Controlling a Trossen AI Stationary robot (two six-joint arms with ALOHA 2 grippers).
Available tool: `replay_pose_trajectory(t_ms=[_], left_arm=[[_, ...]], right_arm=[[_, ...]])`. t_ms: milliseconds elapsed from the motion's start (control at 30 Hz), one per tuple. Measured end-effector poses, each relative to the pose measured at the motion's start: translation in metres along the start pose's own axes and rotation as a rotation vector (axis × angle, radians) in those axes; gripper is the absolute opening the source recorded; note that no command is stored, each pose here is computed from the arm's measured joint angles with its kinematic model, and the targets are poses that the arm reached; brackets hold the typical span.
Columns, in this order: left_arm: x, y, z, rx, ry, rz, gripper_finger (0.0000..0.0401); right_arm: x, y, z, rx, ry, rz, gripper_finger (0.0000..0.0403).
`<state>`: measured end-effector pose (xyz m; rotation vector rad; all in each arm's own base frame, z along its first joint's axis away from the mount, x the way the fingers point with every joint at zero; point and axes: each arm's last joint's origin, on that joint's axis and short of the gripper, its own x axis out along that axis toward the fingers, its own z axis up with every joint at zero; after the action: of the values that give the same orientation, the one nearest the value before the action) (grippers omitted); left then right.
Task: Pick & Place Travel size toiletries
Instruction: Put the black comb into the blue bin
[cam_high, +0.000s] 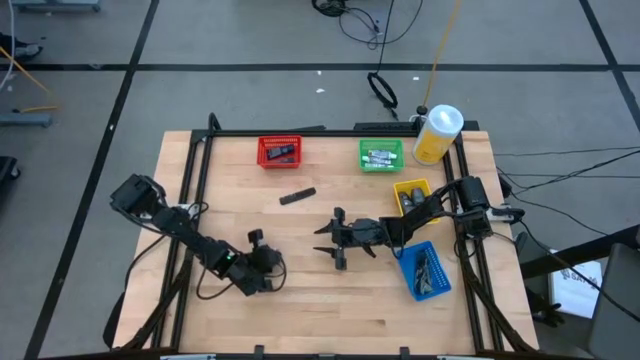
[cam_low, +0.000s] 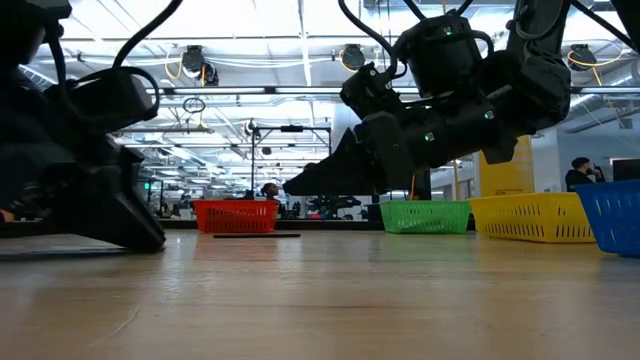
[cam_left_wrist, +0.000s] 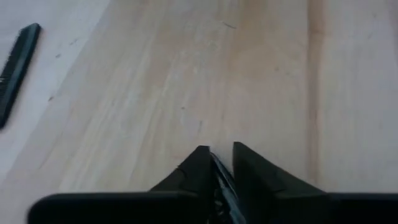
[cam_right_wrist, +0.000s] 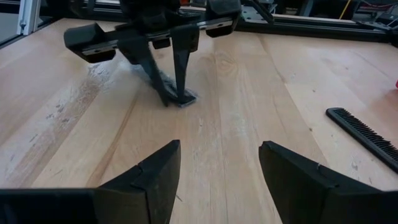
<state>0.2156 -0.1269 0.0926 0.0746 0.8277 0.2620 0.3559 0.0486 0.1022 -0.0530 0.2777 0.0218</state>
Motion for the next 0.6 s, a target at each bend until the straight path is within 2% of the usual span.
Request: replay_pose_trajectory(t_ms=[200,333,600], left_arm=[[0.002,0.001,0.006,-0.011,-0.044,0.007,0.0005],[0.009,0.007,0.017,-0.052,-0.089,-0.008,0.0004],[0.017,0.017,0.051,-0.066,-0.292,-0.076,0.0001]], right_arm=[[0.0,0.0,0.0,0.0,0.0,0.0,0.021],[0.0,0.0,0.0,-0.03,0.0,0.0,0.021],[-0.006,-0.001,0.002,-0.061,0.0,-0.003,0.021]])
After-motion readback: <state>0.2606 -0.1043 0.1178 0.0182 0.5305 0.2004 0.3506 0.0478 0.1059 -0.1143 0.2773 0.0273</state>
